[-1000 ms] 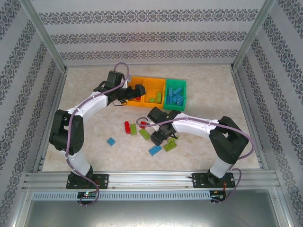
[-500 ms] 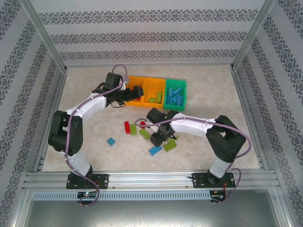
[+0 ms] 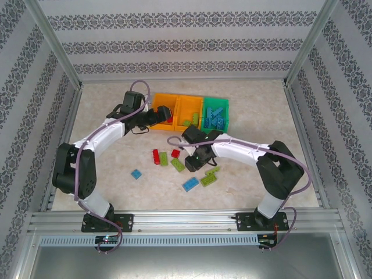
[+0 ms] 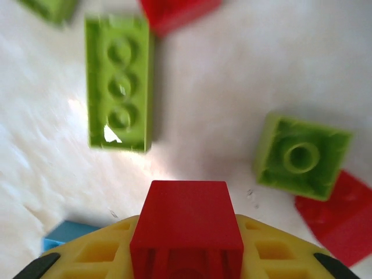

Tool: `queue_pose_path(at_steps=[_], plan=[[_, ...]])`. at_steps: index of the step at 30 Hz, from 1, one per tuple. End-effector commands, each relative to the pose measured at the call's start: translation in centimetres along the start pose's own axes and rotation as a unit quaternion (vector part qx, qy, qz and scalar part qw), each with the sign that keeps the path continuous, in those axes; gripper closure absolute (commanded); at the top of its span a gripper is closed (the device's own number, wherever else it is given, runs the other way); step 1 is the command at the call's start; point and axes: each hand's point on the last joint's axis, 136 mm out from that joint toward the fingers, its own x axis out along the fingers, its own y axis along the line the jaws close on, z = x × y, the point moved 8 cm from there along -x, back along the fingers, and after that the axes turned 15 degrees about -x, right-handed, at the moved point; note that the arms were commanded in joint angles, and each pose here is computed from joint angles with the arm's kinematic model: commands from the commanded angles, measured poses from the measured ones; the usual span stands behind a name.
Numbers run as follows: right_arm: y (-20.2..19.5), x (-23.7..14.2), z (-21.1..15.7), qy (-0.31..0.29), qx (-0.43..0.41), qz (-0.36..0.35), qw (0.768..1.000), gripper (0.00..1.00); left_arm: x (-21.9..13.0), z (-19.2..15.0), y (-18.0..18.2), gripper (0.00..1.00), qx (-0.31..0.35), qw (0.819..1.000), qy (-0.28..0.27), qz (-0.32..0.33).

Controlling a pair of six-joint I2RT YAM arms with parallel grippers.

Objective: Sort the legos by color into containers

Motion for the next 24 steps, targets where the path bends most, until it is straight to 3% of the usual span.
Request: queue_pose_path(at_steps=[1, 11, 16, 24], plan=[[-1.4, -3.7, 4.5, -0.119, 0.033, 0.045, 0.991, 0.73, -1.9, 0.7, 0.6, 0.0, -0.006, 0.999, -0.043, 0.02], [-8.5, -5.6, 14.8, -0.245, 0.154, 0.111, 0.951, 0.73, -4.5, -1.8, 4.6, 0.0, -0.01, 0.992, -0.045, 0.121], [-12.3, -4.5, 18.3, -0.244, 0.231, 0.102, 0.936, 0.71, -4.3, -3.8, 6.6, 0.0, -0.031, 0.989, -0.01, 0.145], [-16.0, -1.4, 20.7, -0.244, 0.305, 0.118, 0.913, 0.64, -3.7, -5.8, 7.9, 0.0, -0.073, 0.988, 0.023, 0.135]])
